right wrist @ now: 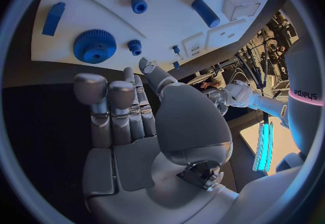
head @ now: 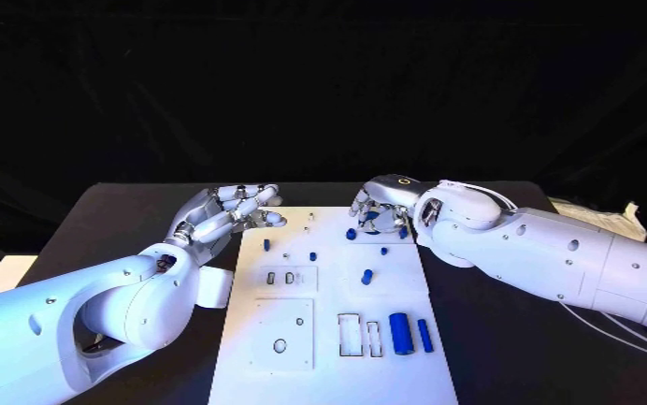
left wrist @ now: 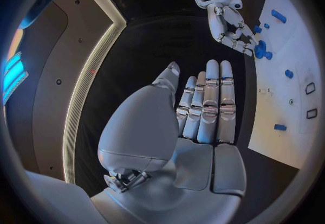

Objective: Assemble the parts on the task board

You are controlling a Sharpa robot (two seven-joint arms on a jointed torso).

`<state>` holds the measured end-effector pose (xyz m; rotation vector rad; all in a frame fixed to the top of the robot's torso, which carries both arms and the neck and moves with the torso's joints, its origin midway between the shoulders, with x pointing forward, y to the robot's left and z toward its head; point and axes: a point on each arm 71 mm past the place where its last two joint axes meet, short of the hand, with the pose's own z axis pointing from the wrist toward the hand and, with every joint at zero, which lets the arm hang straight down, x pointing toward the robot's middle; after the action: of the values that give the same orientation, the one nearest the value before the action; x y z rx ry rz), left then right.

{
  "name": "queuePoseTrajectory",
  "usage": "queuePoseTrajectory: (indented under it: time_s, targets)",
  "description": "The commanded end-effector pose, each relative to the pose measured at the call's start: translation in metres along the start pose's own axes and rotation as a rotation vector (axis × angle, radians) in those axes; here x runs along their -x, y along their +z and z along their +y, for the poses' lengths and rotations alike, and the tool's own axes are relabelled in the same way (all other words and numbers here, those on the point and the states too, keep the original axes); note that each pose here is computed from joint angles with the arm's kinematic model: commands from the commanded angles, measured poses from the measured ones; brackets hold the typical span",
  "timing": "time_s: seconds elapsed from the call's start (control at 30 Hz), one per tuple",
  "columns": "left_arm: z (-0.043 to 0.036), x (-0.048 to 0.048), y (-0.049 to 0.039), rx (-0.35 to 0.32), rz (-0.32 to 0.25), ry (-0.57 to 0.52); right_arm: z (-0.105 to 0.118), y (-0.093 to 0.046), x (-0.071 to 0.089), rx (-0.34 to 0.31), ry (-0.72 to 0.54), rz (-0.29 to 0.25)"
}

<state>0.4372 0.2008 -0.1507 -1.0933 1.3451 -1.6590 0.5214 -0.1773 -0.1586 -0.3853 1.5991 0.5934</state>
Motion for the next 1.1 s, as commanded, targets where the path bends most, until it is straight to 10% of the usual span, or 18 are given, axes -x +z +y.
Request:
queuePoseTrajectory:
  time_s: [0.03,1.1]
  targets:
    - [-0.001,-0.003,0.0007,0.0,0.022,-0.011,0.0,0.001,-0.003,-0.013,-0.073,0.053]
    - [-0.0006,-0.0009,0.0011,0.008,0.015,-0.008,0.01,0.014,-0.013,0.007,-0.1,0.107]
